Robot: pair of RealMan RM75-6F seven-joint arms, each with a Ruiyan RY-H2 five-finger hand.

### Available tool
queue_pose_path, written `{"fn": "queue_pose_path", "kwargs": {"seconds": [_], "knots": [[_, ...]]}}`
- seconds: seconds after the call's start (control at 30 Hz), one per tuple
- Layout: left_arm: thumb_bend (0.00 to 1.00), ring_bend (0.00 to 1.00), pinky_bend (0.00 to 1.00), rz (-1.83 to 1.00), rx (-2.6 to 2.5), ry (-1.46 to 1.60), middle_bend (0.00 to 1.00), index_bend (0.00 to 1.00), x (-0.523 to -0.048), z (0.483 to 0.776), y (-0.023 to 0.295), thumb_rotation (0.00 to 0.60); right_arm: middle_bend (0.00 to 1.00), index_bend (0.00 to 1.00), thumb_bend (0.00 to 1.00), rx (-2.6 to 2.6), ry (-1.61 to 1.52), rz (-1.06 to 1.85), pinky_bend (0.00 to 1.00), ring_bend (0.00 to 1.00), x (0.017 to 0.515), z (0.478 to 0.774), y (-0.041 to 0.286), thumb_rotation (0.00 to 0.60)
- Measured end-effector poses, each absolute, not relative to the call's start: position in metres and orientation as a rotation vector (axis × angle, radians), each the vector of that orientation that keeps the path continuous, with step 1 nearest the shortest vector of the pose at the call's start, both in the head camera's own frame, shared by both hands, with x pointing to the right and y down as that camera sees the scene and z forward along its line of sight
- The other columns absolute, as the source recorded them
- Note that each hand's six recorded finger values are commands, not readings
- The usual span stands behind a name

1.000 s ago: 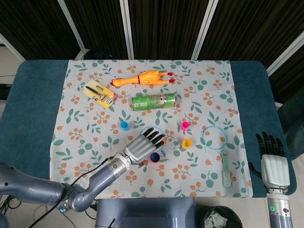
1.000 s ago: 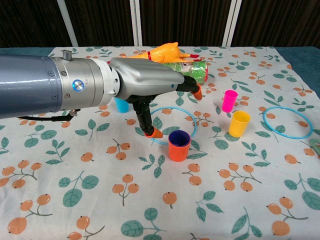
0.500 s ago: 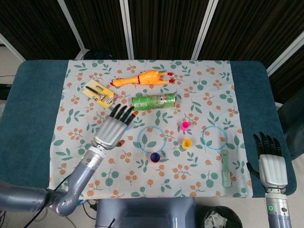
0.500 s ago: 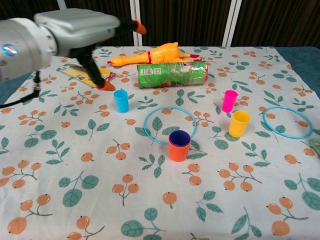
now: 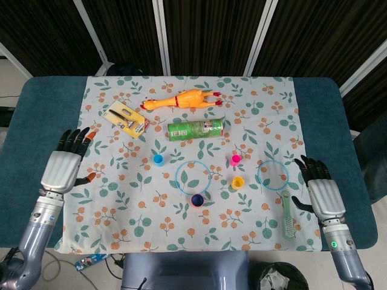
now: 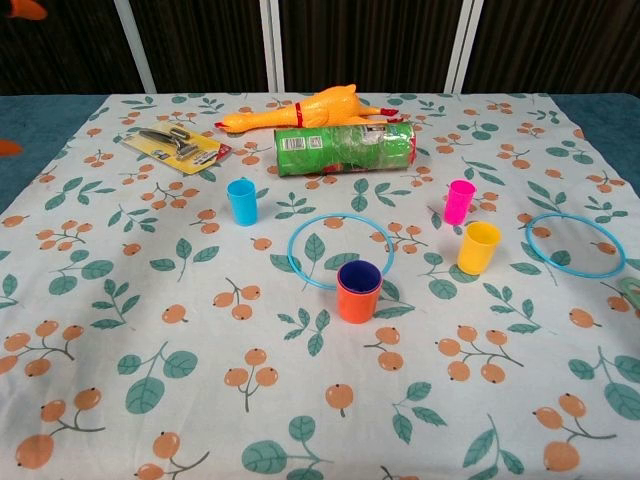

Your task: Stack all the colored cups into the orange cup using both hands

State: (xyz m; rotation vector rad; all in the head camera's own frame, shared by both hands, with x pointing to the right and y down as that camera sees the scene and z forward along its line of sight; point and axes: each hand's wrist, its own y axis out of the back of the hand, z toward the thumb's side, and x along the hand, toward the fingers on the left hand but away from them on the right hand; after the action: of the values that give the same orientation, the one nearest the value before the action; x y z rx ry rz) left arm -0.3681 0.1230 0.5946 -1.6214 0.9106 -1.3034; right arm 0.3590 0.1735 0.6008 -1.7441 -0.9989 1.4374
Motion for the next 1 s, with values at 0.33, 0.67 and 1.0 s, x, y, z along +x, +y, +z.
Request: {"fn": "queue_pose_path", "kwargs": {"seconds": [0.33,0.67,1.0], "knots": [[0.13,0.0,0.0,-1.31,-1.591,0.919,0.0,0.0,-0.395,0.587,0.132,0.6,0.0,0.21,0.32,-1.929,-0.936,1.395,0.06,0.01,0.296,0.63,0.124,0.6],[0.13,0.0,0.0,-1.356,-1.571,0.924,0.0,0.0,-0.409,0.589,0.137,0.6,0.0,0.27,0.32,-2.059,-0.776,1.449,0.06,0.01,0.253,0.669,0.137,0.6],[0.13,0.0,0.0,-1.385,-1.57,0.942,0.0,0.0,-0.422,0.594,0.139,0.6,0.0,0.34,0.32,-2.1,-0.783,1.467,0.06,0.02,0.246,0.686,0.143,0.6]]}}
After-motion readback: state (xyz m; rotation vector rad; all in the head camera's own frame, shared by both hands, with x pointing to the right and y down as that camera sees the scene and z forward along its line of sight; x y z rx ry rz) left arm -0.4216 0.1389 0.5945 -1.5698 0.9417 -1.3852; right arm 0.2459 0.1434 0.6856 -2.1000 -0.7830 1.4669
